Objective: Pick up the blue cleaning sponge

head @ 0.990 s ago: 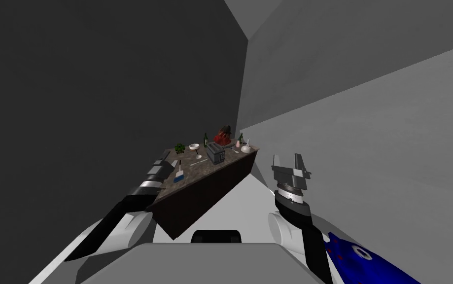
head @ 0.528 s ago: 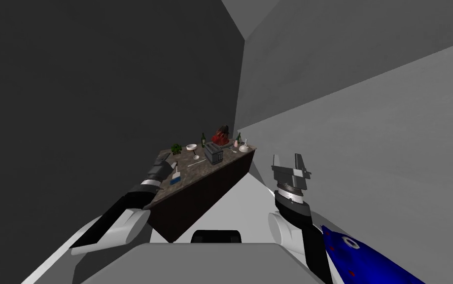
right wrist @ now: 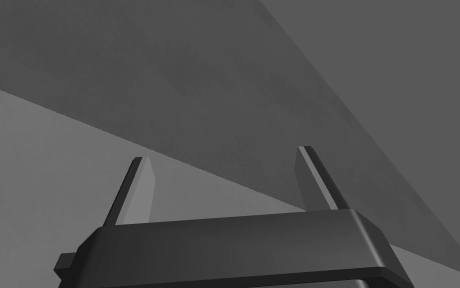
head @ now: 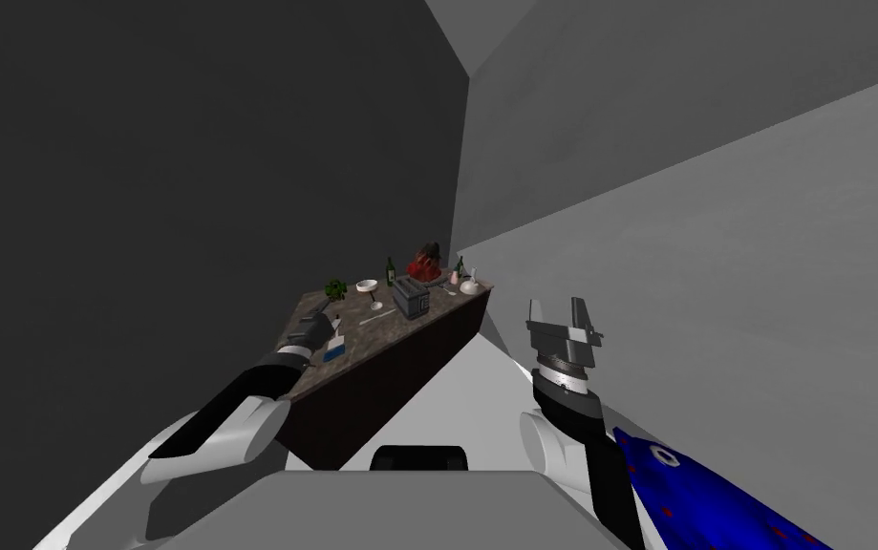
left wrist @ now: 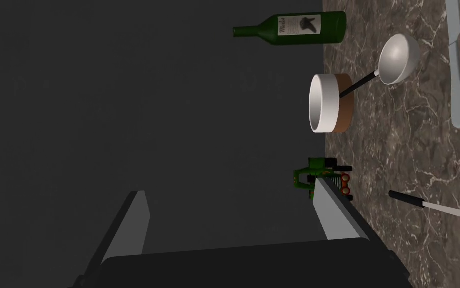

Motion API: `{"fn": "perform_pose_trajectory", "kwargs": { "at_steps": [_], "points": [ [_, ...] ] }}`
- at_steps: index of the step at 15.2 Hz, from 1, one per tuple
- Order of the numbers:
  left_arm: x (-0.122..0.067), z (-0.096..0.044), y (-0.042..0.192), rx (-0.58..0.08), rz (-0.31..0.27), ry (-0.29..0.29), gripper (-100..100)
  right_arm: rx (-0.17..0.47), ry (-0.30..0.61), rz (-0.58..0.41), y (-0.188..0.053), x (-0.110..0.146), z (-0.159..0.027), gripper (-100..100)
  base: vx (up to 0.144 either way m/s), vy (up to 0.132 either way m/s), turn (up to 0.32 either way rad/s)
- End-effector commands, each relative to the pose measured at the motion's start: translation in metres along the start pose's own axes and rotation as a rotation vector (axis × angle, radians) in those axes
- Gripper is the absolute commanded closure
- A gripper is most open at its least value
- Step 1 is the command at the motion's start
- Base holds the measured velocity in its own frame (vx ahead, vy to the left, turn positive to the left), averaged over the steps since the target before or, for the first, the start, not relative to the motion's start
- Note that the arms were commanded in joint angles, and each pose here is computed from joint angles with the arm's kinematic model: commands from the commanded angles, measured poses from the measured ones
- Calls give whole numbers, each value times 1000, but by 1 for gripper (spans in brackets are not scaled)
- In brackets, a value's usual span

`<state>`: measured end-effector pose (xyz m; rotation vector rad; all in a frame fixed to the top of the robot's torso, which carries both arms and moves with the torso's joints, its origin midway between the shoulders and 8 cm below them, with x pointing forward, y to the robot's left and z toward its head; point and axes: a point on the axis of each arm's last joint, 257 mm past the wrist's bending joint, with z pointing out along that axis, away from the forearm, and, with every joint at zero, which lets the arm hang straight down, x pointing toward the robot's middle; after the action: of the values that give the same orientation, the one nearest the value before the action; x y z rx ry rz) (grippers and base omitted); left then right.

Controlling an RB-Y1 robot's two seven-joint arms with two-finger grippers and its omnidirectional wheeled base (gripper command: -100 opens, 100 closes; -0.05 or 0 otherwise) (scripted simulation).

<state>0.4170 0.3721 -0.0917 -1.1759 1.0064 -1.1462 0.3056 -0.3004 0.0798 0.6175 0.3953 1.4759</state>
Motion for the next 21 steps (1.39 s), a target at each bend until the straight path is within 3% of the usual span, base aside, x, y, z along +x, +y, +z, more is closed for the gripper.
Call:
{"fn": "perform_pose_trajectory", "kwargs": {
  "at_steps": [1, 10, 21],
  "points": [
    [-7, 1, 10, -45, -7, -13, -100, 0, 0, 0, 0, 0, 0, 0, 9, 1, -113],
    [-33, 6, 45, -198, -43, -69, -100, 0, 0, 0, 0, 0, 0, 0, 9, 4, -74],
    [-53, -2, 85, -374, -74, -125, -100, 0, 0, 0, 0, 0, 0, 0, 9, 5, -62]
  ]
}}
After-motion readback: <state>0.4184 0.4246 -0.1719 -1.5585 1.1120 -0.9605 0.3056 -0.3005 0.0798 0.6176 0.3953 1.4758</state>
